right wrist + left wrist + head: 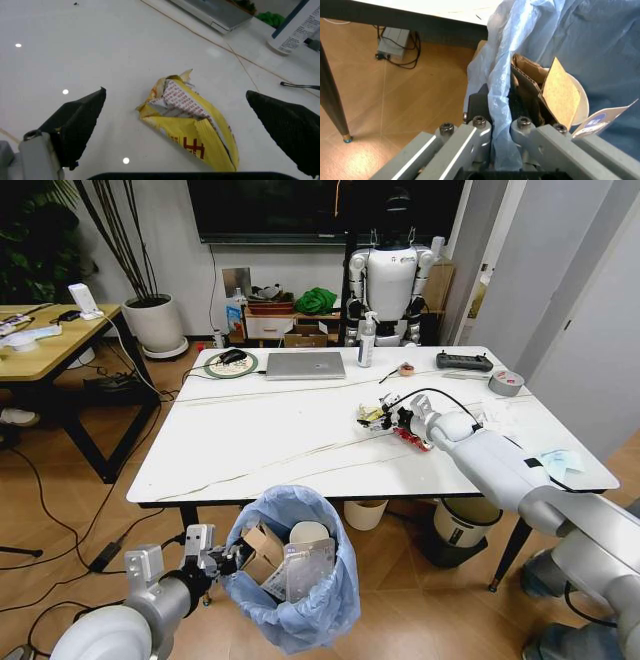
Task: Pick up the trash bin and place the trash from the table into it.
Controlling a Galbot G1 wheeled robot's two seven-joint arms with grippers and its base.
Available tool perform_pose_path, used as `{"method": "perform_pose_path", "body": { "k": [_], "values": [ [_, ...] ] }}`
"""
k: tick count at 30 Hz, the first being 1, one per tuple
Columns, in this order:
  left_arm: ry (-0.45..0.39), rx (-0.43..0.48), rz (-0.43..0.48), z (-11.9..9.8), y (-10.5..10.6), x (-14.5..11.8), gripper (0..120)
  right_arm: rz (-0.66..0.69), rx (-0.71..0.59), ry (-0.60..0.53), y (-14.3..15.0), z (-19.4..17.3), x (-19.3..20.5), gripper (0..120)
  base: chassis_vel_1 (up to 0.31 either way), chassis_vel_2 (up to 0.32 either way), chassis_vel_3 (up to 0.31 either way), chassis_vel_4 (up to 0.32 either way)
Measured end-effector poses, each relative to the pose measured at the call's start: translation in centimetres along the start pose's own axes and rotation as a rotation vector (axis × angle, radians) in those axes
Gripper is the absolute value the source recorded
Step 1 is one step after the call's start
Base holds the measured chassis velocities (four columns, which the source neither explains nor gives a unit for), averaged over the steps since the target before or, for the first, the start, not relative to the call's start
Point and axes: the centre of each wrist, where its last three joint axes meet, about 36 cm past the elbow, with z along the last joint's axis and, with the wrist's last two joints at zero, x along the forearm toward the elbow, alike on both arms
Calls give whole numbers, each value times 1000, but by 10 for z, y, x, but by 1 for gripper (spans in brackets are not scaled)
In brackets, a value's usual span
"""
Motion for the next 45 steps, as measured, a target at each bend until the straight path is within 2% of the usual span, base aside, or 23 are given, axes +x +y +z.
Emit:
{"method": "perform_pose_path", "body": {
  "k": [2,7,10,12,17,18,20,21,23,25,27,29,30,41,45],
  "values": [
    [-1,1,1,0,0,0,0,-7,0,0,-1,-1,0,99,0,0,0,0],
    [-2,3,2,0,0,0,0,-8,8,15,-4,3,3,86,0,0,0,0],
    [-3,3,3,-1,0,0,0,-6,8,26,-6,7,3,70,0,0,0,0],
    [-3,3,3,-1,0,0,0,-5,8,29,-6,8,4,68,0,0,0,0],
    [-4,4,3,-2,0,0,0,-11,10,35,-7,8,3,46,0,0,0,0],
    [-4,4,3,-2,0,0,0,-11,10,35,-7,8,3,46,0,0,0,0],
    [-6,5,4,-3,0,0,0,-14,12,35,-7,8,2,36,0,0,0,0],
    [-7,6,4,-3,0,0,0,-15,12,35,-7,7,2,36,0,0,0,0],
    [-9,7,3,-4,1,0,0,-19,15,37,-7,7,2,24,0,0,0,0],
    [-9,7,3,-4,1,0,0,-21,16,38,-7,7,2,22,0,0,0,0],
    [-9,7,2,-4,1,-1,0,-24,18,39,-8,8,2,12,0,0,0,0],
    [-9,8,2,-4,1,-1,0,-25,18,40,-8,8,2,7,0,0,0,0],
    [-10,8,2,-4,1,-1,0,-27,19,42,-9,9,3,0,0,0,0,0],
    [-14,14,-1,-4,3,-3,0,-33,29,1,-19,0,26,0,0,0,0,0],
    [-14,13,-4,-4,4,-4,0,-71,-15,-115,-5,-29,50,0,0,0,0,0]
  ]
}}
